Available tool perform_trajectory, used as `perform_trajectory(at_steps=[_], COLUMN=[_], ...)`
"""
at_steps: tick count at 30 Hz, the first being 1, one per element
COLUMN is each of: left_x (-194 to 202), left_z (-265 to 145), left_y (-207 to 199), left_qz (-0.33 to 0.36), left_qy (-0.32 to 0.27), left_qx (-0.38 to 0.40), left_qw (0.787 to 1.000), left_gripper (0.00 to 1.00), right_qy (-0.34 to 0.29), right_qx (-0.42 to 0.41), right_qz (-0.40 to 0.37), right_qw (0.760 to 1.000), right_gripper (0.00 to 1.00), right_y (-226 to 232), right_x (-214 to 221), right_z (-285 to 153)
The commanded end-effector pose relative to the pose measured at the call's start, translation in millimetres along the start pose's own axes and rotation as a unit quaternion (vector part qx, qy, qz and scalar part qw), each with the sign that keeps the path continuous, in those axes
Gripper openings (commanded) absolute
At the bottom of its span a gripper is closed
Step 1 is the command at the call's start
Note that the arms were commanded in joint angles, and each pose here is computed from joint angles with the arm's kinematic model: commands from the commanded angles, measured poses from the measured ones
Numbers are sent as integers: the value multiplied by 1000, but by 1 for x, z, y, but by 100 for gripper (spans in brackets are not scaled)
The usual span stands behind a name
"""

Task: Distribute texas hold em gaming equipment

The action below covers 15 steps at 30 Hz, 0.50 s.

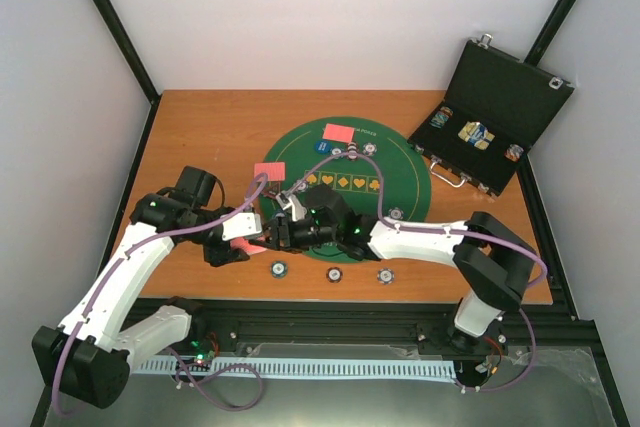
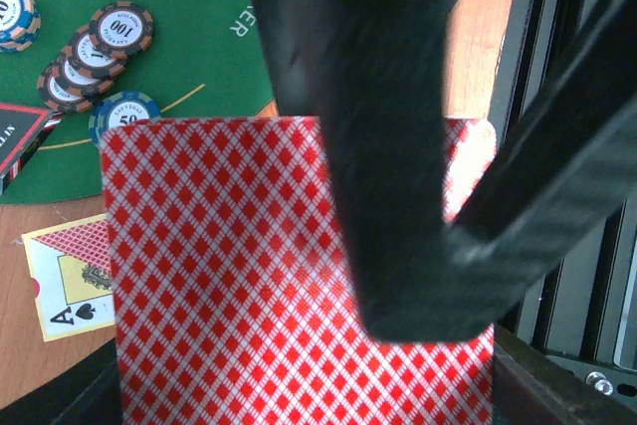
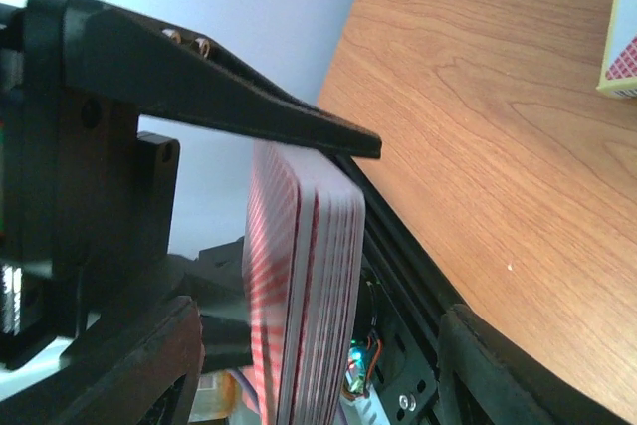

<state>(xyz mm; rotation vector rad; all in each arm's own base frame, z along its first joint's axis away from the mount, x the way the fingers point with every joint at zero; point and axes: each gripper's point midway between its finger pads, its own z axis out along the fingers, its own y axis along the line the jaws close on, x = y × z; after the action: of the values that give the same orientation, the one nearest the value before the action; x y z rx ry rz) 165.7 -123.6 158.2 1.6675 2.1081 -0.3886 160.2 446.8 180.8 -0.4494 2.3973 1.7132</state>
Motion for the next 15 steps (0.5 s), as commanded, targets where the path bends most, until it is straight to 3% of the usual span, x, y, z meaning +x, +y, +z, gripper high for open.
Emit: perform_trajectory(at_steps=[1,15], left_x=[-8,-5], left_z=[-11,-11], left_y=[1,-1], left_qz=[15,18], left_qy=[-11,-8], left_qx=[-13,-12], left_qw=[1000,1000], left_gripper=[52,52], right_qy=[11,21], right_qx=[-23,-37], right_qz=[-12,13], right_qw=[1000,999], right_gripper=[65,59], right_y=[11,-1], right_x=[-1,2], right_z=[18,39])
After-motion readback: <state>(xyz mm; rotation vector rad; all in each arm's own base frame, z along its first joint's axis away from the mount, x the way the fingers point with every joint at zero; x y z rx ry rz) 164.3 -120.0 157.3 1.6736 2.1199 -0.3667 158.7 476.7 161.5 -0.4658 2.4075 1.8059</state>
